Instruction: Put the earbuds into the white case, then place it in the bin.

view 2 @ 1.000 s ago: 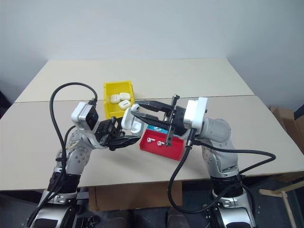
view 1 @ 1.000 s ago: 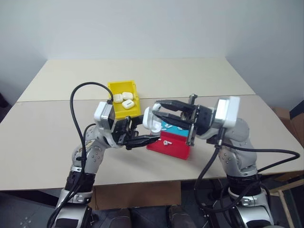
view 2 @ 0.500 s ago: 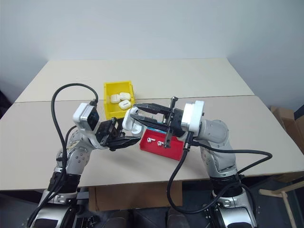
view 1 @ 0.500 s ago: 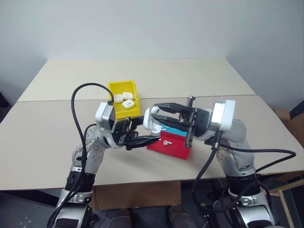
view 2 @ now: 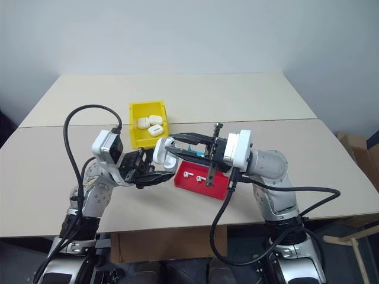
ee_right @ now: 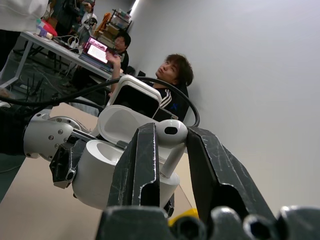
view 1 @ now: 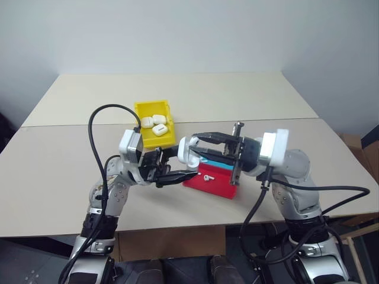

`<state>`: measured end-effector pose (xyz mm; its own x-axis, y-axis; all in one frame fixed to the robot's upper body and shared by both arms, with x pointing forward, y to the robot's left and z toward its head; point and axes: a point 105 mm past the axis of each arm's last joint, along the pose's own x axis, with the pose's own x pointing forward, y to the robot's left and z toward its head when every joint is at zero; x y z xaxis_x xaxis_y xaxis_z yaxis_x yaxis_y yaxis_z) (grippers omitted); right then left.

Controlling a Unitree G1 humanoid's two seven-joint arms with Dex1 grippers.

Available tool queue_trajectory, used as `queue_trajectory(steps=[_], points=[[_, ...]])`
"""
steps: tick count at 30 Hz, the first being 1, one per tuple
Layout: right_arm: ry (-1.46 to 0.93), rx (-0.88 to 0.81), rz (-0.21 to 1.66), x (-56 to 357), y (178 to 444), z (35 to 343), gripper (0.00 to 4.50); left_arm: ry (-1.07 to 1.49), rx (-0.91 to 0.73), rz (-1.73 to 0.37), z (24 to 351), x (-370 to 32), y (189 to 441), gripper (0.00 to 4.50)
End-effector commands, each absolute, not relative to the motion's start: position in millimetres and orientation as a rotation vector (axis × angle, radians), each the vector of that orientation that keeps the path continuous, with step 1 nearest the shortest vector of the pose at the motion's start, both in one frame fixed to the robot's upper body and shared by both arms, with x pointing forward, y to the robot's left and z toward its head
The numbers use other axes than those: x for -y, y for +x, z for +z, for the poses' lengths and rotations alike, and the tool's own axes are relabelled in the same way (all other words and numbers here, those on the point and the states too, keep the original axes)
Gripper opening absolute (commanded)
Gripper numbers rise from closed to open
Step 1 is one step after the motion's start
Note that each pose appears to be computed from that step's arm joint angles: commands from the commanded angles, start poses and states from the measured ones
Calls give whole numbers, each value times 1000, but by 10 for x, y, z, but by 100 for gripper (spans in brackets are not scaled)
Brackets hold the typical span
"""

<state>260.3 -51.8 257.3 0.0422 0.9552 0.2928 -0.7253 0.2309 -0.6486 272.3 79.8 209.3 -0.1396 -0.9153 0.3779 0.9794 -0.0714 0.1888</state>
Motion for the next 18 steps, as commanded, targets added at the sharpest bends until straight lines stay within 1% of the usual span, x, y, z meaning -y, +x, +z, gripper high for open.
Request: queue_trajectory(steps=[1, 12, 18], points=[[-399, 735, 1352, 490, 2613, 2482, 67, -131, 529, -1688, 2203, -778, 2647, 276], [-406, 731, 1360, 501, 2594, 2484, 67, -92, 510, -1698, 2112, -741, 2644, 276], [-415, 715, 1364, 506, 2601, 2459, 67, -109, 535, -1687, 2139, -734, 2649, 276]])
